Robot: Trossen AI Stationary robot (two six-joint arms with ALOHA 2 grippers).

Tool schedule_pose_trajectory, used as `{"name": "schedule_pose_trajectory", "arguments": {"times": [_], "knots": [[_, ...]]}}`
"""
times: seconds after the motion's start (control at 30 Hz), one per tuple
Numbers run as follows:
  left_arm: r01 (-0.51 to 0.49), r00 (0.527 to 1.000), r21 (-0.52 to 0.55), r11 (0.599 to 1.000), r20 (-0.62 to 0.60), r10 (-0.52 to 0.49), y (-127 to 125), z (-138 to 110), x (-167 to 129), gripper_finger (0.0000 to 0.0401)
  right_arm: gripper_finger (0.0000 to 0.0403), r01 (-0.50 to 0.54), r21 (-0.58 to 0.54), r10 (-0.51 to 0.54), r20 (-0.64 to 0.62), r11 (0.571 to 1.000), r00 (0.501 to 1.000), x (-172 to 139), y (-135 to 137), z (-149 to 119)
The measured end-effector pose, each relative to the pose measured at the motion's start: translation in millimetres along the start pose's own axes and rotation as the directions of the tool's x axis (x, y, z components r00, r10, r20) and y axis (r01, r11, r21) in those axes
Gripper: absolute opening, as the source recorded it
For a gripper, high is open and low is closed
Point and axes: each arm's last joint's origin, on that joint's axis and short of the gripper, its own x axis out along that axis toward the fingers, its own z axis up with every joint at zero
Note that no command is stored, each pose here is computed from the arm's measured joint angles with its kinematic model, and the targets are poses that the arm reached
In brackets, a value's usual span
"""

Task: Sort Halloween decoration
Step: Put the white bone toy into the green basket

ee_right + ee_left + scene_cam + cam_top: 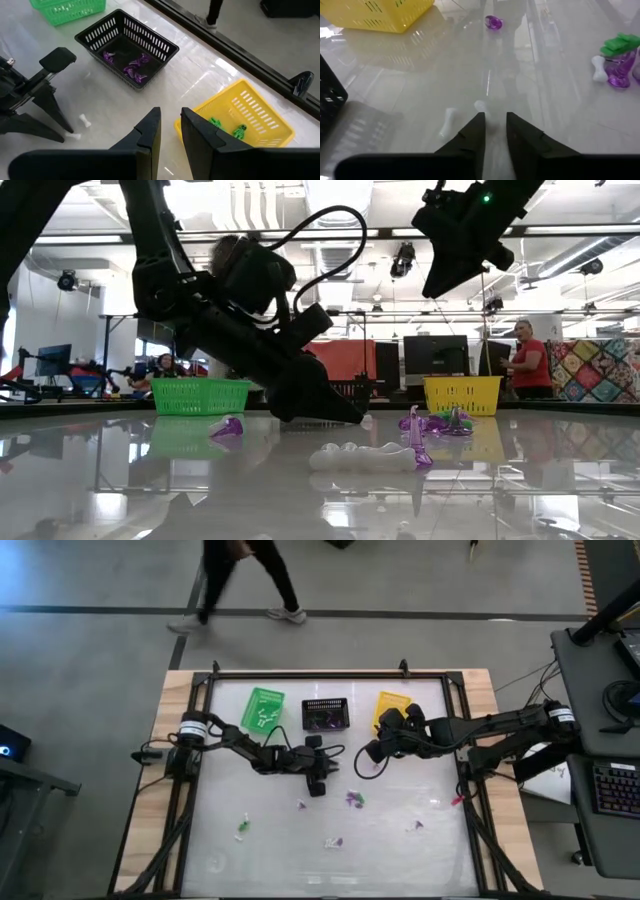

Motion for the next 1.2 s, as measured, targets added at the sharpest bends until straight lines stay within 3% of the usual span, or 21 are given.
{"name": "schedule_pose_trajectory", "arguments": {"times": [0.27,0.53,0.67,0.83,1.03,1.2], "knots": [[-0.008,1.000,-0.001,1.000,-0.002,0.008,0,0,0,0.0006,0.0068,0.000,0.000,0.000,0.000,1.000,1.000,0,0,0],[0.012,1.000,-0.002,1.000,0.007,-0.012,0,4,-2,0.0001,0.0068,0.000,0.000,0.000,0.000,1.000,1.000,0,0,0],[0.074,0.995,-0.005,0.997,0.065,-0.073,0,20,-12,0.0000,0.0068,0.000,0.000,0.000,0.000,1.000,1.000,0,0,0],[0.071,0.988,0.022,0.997,0.135,-0.073,5,40,-38,0.0000,0.0068,0.000,0.001,0.000,0.000,1.000,1.000,0,0,0],[-0.117,0.993,0.092,0.989,0.009,0.117,29,46,-83,0.0000,0.0068,-0.004,0.005,0.004,0.004,1.000,1.000,0,0,1],[-0.318,0.932,0.137,0.938,-0.138,0.336,56,47,-127,0.0000,0.0068,-0.004,0.025,0.004,0.004,1.000,1.000,0,0,1]]}}
